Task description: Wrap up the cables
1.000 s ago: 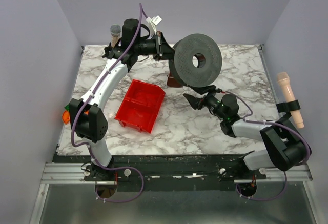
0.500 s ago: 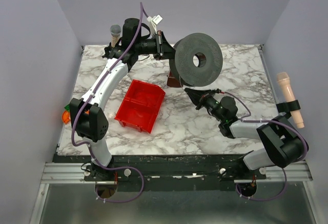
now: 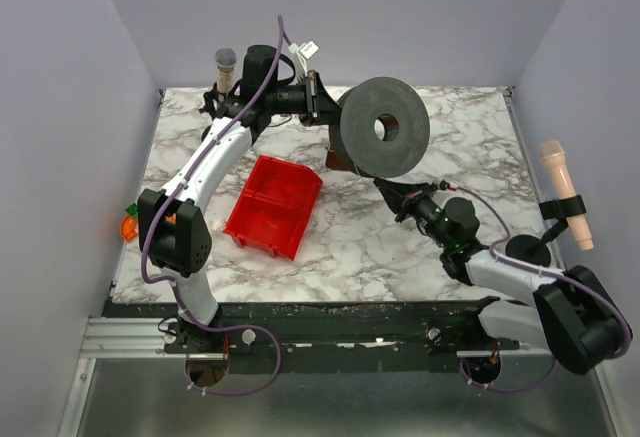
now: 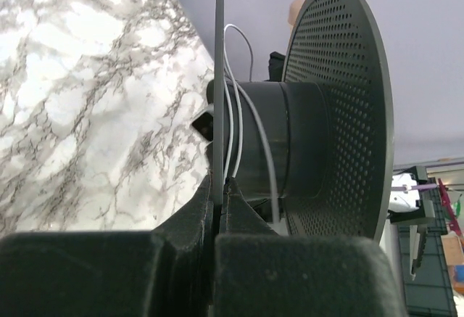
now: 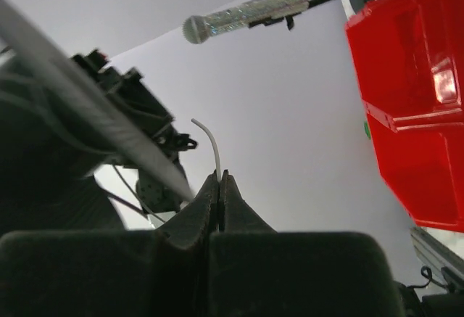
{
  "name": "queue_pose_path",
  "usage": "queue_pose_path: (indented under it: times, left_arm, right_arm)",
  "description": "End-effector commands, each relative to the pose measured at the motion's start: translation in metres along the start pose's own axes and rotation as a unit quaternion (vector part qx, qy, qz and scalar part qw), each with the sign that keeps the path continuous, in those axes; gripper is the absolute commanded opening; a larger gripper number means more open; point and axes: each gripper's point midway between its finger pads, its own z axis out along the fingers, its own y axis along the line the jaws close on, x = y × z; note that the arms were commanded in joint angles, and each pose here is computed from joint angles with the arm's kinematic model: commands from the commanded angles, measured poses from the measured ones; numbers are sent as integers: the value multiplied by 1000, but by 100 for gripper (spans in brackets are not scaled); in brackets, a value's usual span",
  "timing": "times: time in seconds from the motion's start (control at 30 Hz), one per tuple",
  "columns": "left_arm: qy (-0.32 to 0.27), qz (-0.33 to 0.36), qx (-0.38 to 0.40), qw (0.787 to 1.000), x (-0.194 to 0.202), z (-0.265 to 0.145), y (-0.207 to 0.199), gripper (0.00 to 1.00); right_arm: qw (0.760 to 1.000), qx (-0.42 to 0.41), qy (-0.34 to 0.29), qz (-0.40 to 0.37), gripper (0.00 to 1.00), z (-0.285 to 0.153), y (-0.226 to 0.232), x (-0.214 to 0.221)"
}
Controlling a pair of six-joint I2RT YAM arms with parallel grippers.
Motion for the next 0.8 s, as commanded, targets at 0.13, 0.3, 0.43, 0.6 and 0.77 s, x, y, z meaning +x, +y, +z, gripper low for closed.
queue_pose_path:
  times: [0.13,0.3,0.43,0.6,0.77]
  left_arm:
    - [5,17,9,1000,9,-8,-11,0]
    - [7,14,7,1000,12,-7,-8,0]
    - [13,8,5,1000,16,-8,-4,0]
    - [19,4,4,1000,22,-8,-1,0]
    - [29,0,5,1000,30,-8,5,0]
  right_arm:
    - [990,49,-97,-93,1,-15,8,-36]
    - [982,64,-120,-132,1,-25,10,-43]
    - [963,78,-165,-197,1,-35,20,-57]
    - [924,89,-188,-322,1,-39,47,-63]
    - [908,98,-155,-377,1,-39,56,-67]
